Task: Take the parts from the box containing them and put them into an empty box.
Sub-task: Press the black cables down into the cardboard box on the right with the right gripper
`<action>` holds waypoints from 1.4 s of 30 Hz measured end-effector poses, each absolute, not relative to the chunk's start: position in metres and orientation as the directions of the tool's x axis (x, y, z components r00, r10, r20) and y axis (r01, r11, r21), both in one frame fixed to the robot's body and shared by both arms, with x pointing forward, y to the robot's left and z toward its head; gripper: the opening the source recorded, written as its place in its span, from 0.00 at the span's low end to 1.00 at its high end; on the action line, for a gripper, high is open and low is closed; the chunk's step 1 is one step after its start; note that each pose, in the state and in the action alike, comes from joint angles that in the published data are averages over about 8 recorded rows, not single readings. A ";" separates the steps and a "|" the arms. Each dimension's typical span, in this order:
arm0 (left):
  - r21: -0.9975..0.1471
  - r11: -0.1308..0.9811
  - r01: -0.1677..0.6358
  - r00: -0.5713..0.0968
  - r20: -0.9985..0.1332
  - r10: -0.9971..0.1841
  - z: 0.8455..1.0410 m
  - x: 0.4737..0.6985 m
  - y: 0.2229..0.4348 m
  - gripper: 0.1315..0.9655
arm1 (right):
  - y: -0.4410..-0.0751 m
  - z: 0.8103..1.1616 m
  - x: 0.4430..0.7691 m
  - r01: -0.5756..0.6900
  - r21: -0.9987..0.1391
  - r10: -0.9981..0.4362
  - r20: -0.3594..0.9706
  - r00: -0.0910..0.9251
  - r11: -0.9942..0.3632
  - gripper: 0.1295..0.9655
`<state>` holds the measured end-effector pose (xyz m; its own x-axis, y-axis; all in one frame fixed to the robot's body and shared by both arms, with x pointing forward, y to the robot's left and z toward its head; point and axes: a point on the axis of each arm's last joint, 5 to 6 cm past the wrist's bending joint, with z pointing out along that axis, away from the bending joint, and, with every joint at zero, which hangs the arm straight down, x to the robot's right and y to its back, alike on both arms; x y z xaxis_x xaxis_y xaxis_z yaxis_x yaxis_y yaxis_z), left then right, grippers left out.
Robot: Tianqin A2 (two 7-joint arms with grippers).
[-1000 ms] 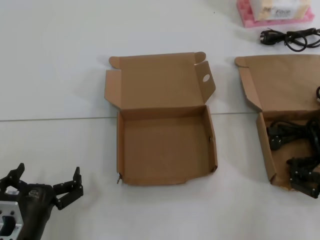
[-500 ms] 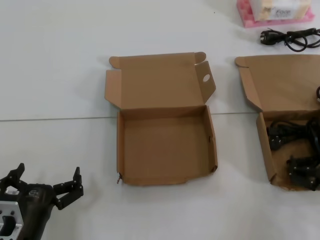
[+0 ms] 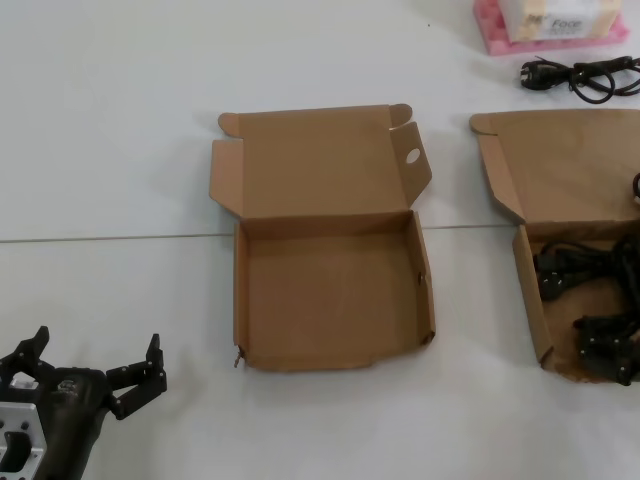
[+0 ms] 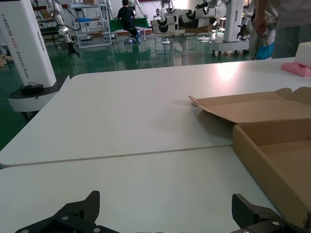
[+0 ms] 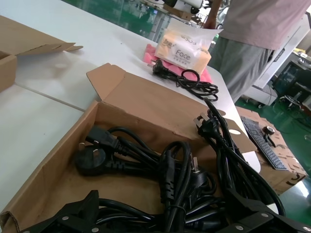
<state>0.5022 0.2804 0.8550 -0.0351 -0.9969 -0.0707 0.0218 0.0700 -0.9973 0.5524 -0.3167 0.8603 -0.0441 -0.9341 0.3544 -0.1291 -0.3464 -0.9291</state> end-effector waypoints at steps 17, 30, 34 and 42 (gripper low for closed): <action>-0.997 0.070 0.022 -0.035 -0.071 -0.997 0.855 0.502 0.280 1.00 | -0.326 0.852 0.553 -0.131 -0.925 -0.931 0.364 -0.037 -0.357 0.72; -0.997 0.070 0.022 -0.035 -0.071 -0.997 0.855 0.502 0.280 1.00 | -0.332 0.844 0.553 -0.148 -0.924 -0.932 0.361 -0.036 -0.352 0.39; -0.997 0.070 0.022 -0.035 -0.071 -0.997 0.855 0.502 0.280 1.00 | -0.332 0.844 0.553 -0.148 -0.925 -0.933 0.358 -0.036 -0.349 0.39; -0.997 0.070 0.022 -0.035 -0.071 -0.997 0.855 0.502 0.280 1.00 | -0.328 0.845 0.552 -0.142 -0.930 -0.938 0.346 -0.036 -0.338 0.19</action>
